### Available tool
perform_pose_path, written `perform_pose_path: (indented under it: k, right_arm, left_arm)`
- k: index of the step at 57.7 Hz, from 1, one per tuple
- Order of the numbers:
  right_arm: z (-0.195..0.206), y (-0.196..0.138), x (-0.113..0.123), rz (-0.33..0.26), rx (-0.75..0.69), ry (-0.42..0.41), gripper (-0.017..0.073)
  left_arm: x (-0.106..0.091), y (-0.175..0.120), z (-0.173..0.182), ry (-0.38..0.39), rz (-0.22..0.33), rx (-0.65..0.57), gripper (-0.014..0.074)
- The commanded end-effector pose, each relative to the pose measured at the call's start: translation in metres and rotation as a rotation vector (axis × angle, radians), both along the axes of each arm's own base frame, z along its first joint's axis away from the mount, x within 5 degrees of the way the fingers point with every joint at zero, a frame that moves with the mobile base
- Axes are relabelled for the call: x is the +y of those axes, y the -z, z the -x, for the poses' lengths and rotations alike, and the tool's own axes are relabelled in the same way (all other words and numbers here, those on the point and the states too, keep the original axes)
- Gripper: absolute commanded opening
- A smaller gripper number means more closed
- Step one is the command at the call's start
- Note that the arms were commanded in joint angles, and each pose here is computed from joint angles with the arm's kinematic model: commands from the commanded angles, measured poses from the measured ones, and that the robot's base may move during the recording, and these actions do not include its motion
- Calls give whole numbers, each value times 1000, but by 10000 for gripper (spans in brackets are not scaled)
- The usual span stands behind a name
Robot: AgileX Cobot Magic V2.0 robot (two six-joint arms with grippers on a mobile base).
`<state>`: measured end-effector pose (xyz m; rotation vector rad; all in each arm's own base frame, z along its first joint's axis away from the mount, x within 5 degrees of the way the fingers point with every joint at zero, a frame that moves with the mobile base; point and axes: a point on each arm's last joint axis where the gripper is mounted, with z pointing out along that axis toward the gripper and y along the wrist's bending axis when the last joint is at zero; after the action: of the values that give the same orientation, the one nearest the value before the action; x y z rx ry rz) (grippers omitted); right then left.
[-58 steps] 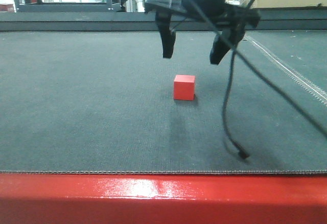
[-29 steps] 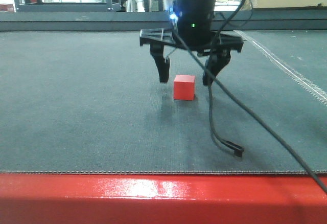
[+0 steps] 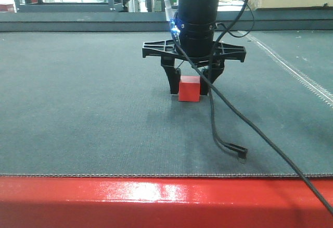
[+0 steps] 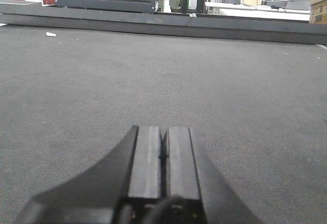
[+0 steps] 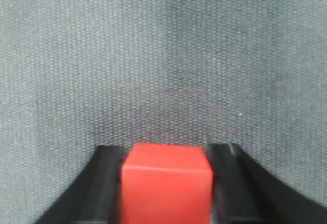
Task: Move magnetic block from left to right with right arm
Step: 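Lower the open right gripper over the red cube, then close the right gripper on the red cube and lift it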
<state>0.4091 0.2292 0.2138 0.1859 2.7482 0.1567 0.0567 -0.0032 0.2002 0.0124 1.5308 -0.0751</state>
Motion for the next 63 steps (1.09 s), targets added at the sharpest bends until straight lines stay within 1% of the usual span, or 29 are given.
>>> perform_pose_path:
  k: [1, 5, 12, 24, 31, 36, 43, 51, 55, 63]
  right_arm:
    - [1, -53, -5, -44, -142, -23, 229]
    - [4, -64, -8, -36, -159, -50, 224]
    - [9, -85, -20, -18, -179, -98, 224]
    - [29, -128, -54, 40, -232, -215, 224]
    - [48, -145, -81, 69, -265, -243, 224]
    - [63, -150, -101, 82, -287, -237, 224]
    - [93, -150, -139, 83, -321, -172, 224]
    - [130, -143, -171, 91, -372, -119, 224]
    - [147, -138, -179, 93, -398, -113, 224]
    - [189, -126, -189, 99, -452, -136, 224]
  left_arm:
    - [1, -5, 1, -9, 16, -86, -126]
    - [1, -5, 1, -9, 16, -86, -126]
    - [1, -5, 1, -9, 16, -86, -126]
    - [1, -5, 1, -9, 16, -86, -126]
    - [1, -5, 1, -9, 16, -86, -126]
    - [1, -5, 1, -9, 16, -86, -126]
    - [1, -5, 1, -9, 16, -86, -126]
    - [1, -5, 1, -9, 16, -86, -126]
    - [1, -5, 1, -9, 16, -86, -126]
    - [1, -5, 1, -9, 16, -86, -126]
